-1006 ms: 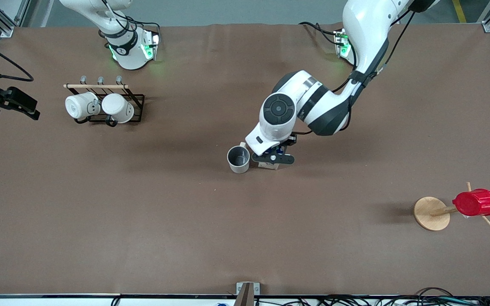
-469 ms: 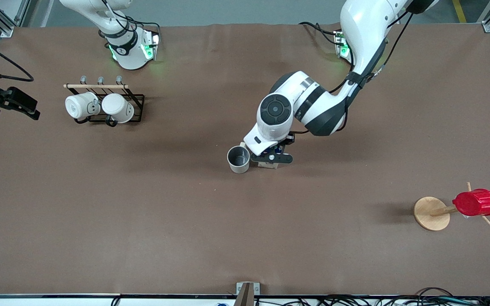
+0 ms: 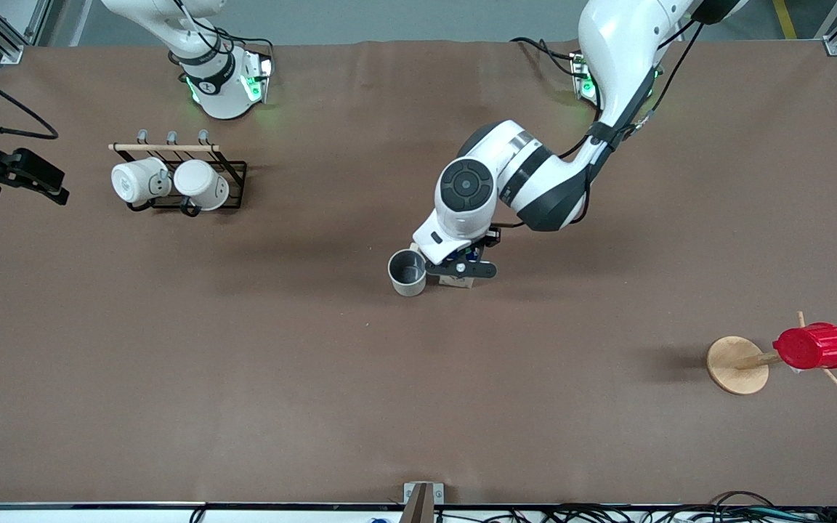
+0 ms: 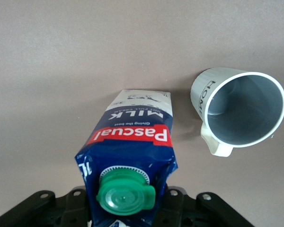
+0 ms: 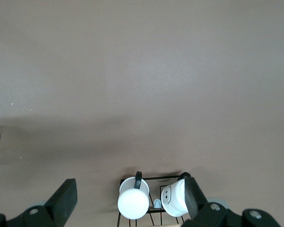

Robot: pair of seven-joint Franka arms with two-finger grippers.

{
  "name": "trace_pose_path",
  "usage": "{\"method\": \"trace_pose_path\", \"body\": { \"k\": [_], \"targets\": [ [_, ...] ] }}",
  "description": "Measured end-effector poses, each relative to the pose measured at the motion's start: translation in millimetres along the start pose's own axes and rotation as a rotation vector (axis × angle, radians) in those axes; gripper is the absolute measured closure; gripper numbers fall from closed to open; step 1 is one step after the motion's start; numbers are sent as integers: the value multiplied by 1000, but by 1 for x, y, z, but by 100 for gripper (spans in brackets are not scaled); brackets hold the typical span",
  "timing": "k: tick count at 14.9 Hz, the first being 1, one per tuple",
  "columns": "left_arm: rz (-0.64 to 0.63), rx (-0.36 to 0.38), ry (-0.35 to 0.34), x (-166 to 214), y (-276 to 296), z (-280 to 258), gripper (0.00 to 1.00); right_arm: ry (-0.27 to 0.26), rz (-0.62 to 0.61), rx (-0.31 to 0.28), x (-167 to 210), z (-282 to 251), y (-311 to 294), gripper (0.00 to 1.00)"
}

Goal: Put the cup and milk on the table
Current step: 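Lower the milk carton beside the mug with the left gripper, then open the left gripper and withdraw it from the milk carton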

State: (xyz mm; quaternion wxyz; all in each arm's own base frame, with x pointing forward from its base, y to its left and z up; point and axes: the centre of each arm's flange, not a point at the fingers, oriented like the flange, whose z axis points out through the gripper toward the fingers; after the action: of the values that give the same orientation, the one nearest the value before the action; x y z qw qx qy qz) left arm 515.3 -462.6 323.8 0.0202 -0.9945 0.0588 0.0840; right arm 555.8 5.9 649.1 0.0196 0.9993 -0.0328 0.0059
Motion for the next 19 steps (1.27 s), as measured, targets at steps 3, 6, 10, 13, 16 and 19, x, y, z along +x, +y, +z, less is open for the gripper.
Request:
{"method": "trace_pose_path", "body": {
  "k": [3, 6, 10, 13, 16, 19],
  "targets": [
    [1, 0, 1, 0, 0, 0, 59, -3, -2, 0, 0, 0, -1, 0],
    [-1, -5, 4, 2, 1, 2, 36, -8, -3, 0, -1, 1, -2, 0],
    [-20, -30, 36, 11, -1, -15, 0, -9, -4, 0, -1, 1, -2, 0],
    [-85, -67, 103, 14, -11, -62, 0, -10, -4, 9, -1, 1, -3, 0],
    [-150, -86, 167, 13, -51, -121, 0, -11, -5, 16, -1, 1, -3, 0],
    [-196, -73, 205, 5, -106, -155, 0, -11, -4, 17, -1, 1, -3, 0]
  ]
}}
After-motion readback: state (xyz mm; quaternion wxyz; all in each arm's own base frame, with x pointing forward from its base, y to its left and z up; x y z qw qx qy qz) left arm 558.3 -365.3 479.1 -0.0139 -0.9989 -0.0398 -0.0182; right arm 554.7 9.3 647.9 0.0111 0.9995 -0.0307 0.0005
